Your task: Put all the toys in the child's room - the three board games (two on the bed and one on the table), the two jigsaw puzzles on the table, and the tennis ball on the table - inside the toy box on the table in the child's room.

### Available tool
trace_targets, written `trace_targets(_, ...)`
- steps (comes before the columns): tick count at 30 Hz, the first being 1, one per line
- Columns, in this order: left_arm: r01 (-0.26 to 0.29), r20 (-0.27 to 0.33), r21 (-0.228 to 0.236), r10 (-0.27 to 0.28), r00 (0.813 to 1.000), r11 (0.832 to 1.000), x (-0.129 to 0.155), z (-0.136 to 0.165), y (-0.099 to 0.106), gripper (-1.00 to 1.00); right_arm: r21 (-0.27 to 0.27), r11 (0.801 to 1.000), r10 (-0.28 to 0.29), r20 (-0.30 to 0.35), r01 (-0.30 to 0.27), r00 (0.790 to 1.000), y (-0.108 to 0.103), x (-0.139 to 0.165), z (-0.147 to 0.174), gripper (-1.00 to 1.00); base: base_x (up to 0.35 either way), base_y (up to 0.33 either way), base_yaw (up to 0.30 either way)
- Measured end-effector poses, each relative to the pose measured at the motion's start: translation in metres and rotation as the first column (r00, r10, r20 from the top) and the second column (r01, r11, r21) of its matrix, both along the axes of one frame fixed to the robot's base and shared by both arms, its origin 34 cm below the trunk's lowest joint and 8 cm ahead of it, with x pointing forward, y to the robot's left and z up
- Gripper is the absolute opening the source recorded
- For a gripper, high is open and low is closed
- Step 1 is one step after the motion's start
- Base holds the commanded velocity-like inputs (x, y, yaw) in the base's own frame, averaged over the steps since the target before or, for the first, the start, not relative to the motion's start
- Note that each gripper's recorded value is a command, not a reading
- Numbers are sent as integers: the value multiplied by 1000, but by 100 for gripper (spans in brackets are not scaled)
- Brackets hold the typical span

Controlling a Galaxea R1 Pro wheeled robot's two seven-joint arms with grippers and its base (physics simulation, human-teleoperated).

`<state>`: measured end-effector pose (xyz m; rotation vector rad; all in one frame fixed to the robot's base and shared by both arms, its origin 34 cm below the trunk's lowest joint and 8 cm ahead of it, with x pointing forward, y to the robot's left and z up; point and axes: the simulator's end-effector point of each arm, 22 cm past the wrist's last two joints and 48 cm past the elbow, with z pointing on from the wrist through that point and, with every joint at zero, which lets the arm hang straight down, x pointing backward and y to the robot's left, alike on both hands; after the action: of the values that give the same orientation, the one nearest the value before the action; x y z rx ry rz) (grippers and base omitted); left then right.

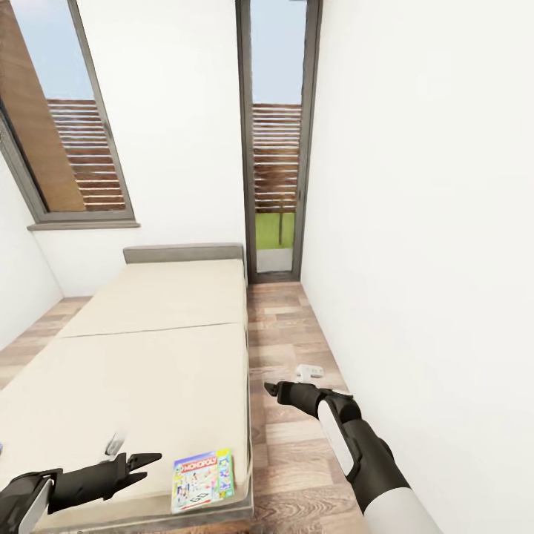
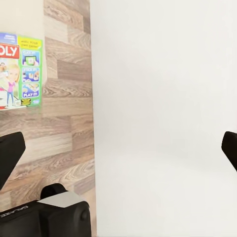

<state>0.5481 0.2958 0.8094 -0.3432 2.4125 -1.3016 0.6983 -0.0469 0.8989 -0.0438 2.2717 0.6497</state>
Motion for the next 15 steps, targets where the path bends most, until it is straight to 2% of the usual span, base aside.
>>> trace_targets(4,-1,1,-1,1,1000,1000,0,0,0,100,1,1000,0,-1,0,1000,0,0,0,100,-136,0,0)
trace_targets(15,-2,1,-1,2,1000,1000,1,-5,0,100,0,1000,0,-1,0,1000,0,1,-6,100,-53,0,0)
